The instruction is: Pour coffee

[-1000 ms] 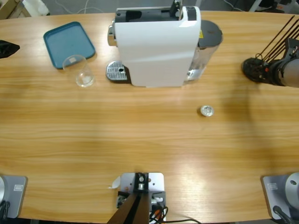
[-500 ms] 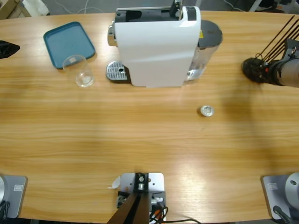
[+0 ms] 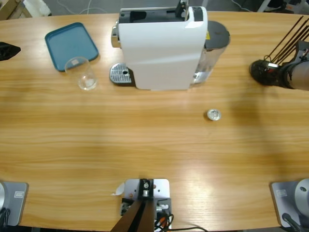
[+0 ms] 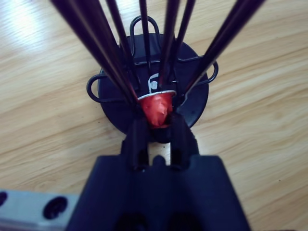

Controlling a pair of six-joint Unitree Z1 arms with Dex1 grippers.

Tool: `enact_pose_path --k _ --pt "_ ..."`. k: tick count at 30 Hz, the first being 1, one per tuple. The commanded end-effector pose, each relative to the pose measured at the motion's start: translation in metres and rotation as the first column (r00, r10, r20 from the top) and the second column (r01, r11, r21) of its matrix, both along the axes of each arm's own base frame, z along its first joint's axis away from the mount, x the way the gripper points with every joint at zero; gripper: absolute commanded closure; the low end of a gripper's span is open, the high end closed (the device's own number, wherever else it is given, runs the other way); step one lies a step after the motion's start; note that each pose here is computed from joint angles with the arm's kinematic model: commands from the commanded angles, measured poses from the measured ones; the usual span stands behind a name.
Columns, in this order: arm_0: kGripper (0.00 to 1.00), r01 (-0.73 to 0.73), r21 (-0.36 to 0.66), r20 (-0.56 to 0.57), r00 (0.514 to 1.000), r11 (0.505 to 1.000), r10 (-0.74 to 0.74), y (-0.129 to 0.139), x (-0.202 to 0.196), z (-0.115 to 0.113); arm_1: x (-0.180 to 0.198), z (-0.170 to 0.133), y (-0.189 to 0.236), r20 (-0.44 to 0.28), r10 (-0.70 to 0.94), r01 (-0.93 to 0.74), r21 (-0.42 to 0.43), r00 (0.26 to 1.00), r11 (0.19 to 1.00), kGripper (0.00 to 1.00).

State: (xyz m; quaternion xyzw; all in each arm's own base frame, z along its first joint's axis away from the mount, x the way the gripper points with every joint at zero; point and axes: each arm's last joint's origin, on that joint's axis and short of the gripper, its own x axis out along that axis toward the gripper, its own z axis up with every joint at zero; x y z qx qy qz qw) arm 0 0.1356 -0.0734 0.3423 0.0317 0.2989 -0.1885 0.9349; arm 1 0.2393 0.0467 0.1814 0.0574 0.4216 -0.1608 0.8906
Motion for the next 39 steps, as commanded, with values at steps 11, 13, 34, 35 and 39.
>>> enact_pose_path --k 11,13,34,35,39 --pt "0.254 0.024 0.010 -0.019 1.000 1.000 -0.024 -0.001 -0.002 -0.005 -0.013 0.003 -0.009 0.022 -0.040 0.041 -0.042 0.999 0.998 1.000" --pt "0.254 0.026 0.010 -0.022 0.999 1.000 -0.026 -0.002 -0.001 -0.005 -0.020 0.014 -0.011 0.047 -0.026 0.029 -0.049 0.999 0.998 1.000" --pt "0.257 0.043 -0.011 -0.017 0.999 0.999 -0.044 -0.003 -0.002 -0.004 -0.046 0.147 -0.015 0.140 0.077 -0.063 -0.100 0.987 0.993 1.000" --pt "0.257 0.044 -0.011 -0.017 0.999 0.999 -0.044 -0.003 -0.001 -0.004 -0.047 0.155 -0.014 0.148 0.082 -0.068 -0.102 0.986 0.993 1.000" --pt "0.257 0.046 -0.014 -0.014 0.999 0.999 -0.046 -0.003 -0.002 -0.003 -0.050 0.186 -0.014 0.168 0.093 -0.076 -0.107 0.981 0.991 1.000"
